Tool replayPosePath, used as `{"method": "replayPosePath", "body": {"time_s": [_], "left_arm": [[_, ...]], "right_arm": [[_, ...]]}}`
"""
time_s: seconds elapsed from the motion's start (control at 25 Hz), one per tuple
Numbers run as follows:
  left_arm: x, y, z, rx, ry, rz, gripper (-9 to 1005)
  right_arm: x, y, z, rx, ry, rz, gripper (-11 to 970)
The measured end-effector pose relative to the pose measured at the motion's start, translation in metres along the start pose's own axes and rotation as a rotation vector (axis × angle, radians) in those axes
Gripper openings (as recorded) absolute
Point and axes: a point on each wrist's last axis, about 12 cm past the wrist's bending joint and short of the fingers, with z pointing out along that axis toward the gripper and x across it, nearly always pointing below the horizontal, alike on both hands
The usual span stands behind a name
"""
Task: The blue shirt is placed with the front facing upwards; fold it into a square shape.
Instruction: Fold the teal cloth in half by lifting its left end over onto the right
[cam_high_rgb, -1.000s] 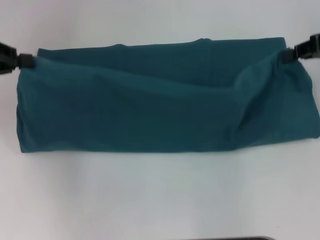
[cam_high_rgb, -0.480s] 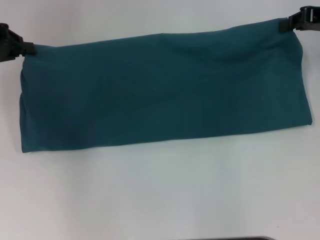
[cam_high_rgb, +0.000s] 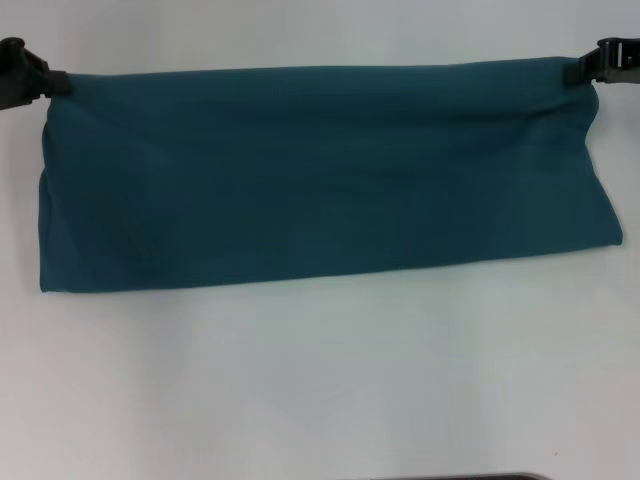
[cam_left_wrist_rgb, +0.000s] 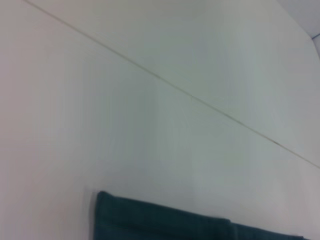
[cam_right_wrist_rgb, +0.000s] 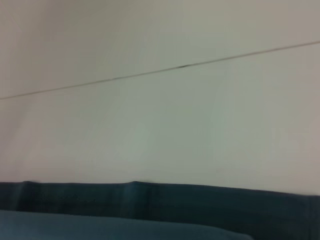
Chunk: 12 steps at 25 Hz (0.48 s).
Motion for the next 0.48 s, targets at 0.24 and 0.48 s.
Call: {"method": "replayPosePath", "body": {"time_s": [0.24,0.48], "left_arm": [[-0.002,-0.006,0.011,-0.004,-0.020,0.012,5],[-0.003,-0.008,0.019,-0.024,-0.018,0.020,4]], "right_arm": [[0.006,-0.006,0.001,0.020,-0.005,0.014,75],[0.004,-0.008,0.004,0.044,-0.033,0.017,78]]}}
